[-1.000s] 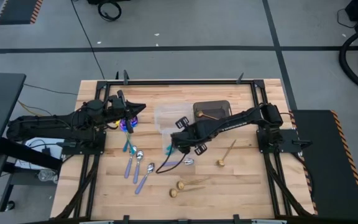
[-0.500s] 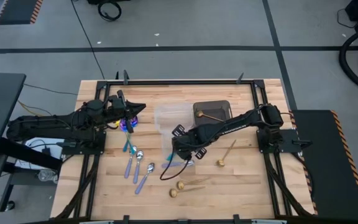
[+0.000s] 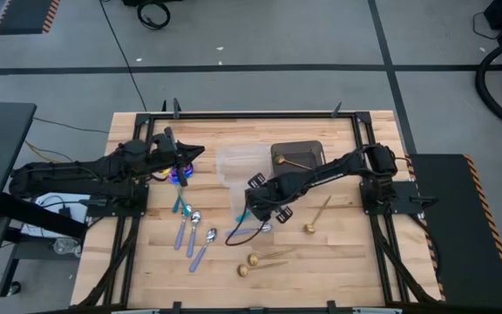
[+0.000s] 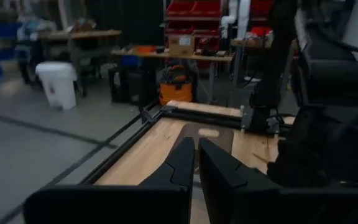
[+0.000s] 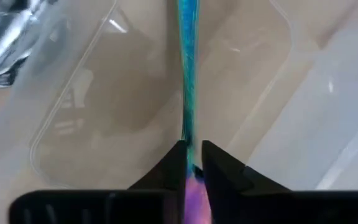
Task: Sort silverware by color (type)
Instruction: Put the purple spoon into the bottom transparent bin, then put the blue spoon into the top transparent bin
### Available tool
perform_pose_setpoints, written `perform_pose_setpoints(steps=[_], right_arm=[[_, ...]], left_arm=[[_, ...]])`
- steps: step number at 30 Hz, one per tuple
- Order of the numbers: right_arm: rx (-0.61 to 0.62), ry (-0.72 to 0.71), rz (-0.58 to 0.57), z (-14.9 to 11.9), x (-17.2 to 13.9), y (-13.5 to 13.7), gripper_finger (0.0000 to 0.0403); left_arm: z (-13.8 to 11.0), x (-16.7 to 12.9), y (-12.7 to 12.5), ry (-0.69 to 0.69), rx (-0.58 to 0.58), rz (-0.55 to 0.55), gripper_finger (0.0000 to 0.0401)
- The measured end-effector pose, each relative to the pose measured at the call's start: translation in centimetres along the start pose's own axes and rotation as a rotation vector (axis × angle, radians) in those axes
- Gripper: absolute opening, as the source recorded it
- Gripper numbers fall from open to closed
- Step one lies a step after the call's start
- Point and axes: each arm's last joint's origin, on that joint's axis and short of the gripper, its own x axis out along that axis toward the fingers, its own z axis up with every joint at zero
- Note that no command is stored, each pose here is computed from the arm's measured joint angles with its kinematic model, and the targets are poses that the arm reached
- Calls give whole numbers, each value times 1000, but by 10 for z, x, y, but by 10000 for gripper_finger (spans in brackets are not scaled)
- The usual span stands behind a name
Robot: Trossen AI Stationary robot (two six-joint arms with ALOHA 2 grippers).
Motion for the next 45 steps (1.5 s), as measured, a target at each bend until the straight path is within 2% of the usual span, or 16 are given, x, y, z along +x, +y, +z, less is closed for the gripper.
perform_pose_setpoints(steps=[6, 11, 13, 16, 19, 21, 24, 28, 32, 37, 40, 45], right_arm=[[95, -6, -19, -3, -4, -4, 114], [146, -62, -58, -2, -31, -6, 138], [178, -78, -78, -4, -41, -8, 141], [291, -94, -150, -8, -61, -12, 140], [472, -134, -222, -13, -81, -16, 135], [587, -185, -214, -15, -91, -18, 133], [661, -247, -189, -16, -100, -18, 131], [708, -323, -318, -18, -95, -5, 126], [783, -434, -445, -21, -91, 19, 118], [772, -558, -481, -19, -79, 59, 110], [746, -606, -448, -16, -74, 79, 109], [735, -610, -407, -18, -70, 99, 109]], left_arm=[[-14, 0, 5, 142, -66, 66, 29], [-32, -5, 3, 325, -54, 55, 29], [-36, -7, 1, 371, -84, 52, 29], [-46, -12, -1, 472, -173, 73, 29], [-55, -16, -7, 570, -240, 86, 29], [-60, -16, -11, 605, -274, 106, 27], [-66, -16, -20, 657, -298, 141, 23], [-63, -16, -35, 730, -278, 212, 22], [-59, -16, -54, 784, -228, 273, 22], [-59, -18, -71, 869, -235, 344, 22], [-64, -17, -86, 939, -265, 272, 22], [-76, -11, -125, 1065, -355, -33, 22]])
